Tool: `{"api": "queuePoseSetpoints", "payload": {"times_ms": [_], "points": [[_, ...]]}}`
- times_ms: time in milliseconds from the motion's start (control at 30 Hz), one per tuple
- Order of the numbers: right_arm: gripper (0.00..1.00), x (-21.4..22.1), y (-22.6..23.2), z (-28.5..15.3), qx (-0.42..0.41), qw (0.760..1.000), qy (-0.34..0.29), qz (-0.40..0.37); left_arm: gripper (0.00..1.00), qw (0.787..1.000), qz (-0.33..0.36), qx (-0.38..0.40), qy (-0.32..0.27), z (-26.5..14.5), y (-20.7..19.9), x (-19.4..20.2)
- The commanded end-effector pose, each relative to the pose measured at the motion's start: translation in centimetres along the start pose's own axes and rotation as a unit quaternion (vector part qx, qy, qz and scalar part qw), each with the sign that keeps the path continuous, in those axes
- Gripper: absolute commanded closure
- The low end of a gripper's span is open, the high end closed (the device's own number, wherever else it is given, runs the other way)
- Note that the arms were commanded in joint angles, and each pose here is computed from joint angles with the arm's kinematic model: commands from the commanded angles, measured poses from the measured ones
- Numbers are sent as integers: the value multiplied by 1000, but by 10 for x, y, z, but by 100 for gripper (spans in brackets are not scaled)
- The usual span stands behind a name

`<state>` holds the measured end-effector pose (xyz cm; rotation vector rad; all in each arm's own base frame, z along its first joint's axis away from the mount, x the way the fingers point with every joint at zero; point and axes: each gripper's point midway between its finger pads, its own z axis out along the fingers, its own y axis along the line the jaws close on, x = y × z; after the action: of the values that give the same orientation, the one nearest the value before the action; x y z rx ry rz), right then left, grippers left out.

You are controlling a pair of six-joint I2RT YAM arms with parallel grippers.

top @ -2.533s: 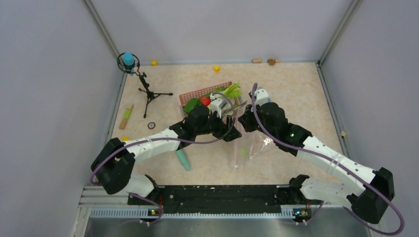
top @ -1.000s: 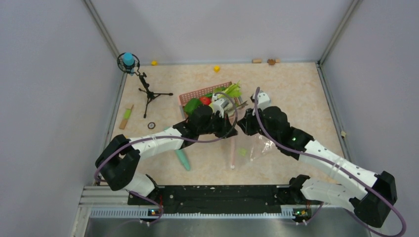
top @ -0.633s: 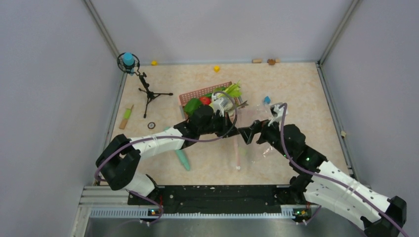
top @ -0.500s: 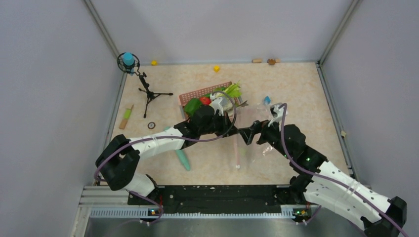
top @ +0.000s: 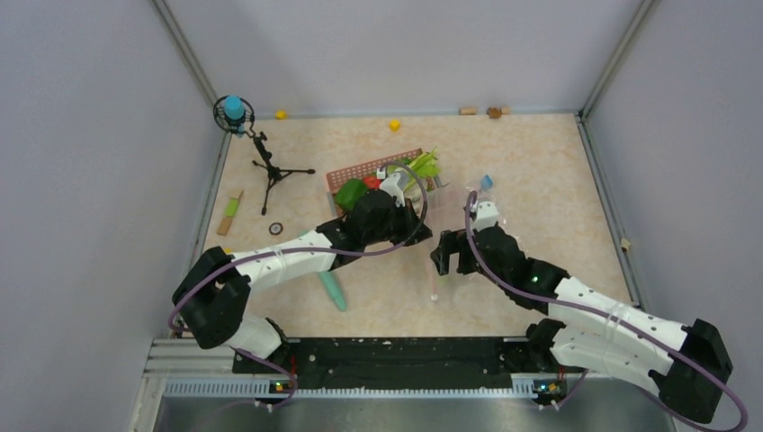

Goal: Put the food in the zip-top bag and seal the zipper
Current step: Open the zipper of the food storage bag.

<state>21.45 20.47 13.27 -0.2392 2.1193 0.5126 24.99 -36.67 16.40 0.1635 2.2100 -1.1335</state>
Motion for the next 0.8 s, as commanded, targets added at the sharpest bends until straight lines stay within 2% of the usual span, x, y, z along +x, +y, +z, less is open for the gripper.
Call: {"api": "queuePoseSetpoints", "payload": {"times_ms": [0,167,367,400,467,500,533,600,633,767], "points": [[6,-23,-6,-1,51,998,-35,0,100,999,2,40,-27,-5,-30,-21],[7,-27,-30,3,129,990,-56,2,100,999,3,44,-22,-4,-31,-19],[17,-34,-47,5,196,977,-84,21,100,999,4,39,-23,-6,-30,-17],[22,-36,-48,6,200,976,-87,23,100,999,5,34,-22,-6,-28,-17],[37,-39,-48,5,204,974,-92,26,100,999,5,27,-21,-5,-25,-16],[49,-41,-49,4,205,974,-96,27,100,999,4,24,-21,-5,-24,-16],[67,-43,-48,2,203,974,-99,29,100,1000,5,20,-21,-5,-23,-16],[90,-50,-46,-3,196,975,-103,26,100,1000,7,14,-22,-4,-21,-17],[97,-54,-44,-7,191,976,-105,24,100,1000,8,11,-22,-3,-20,-17],[100,-75,-47,-32,193,974,-120,20,100,1000,13,10,-24,2,-24,-23]]}}
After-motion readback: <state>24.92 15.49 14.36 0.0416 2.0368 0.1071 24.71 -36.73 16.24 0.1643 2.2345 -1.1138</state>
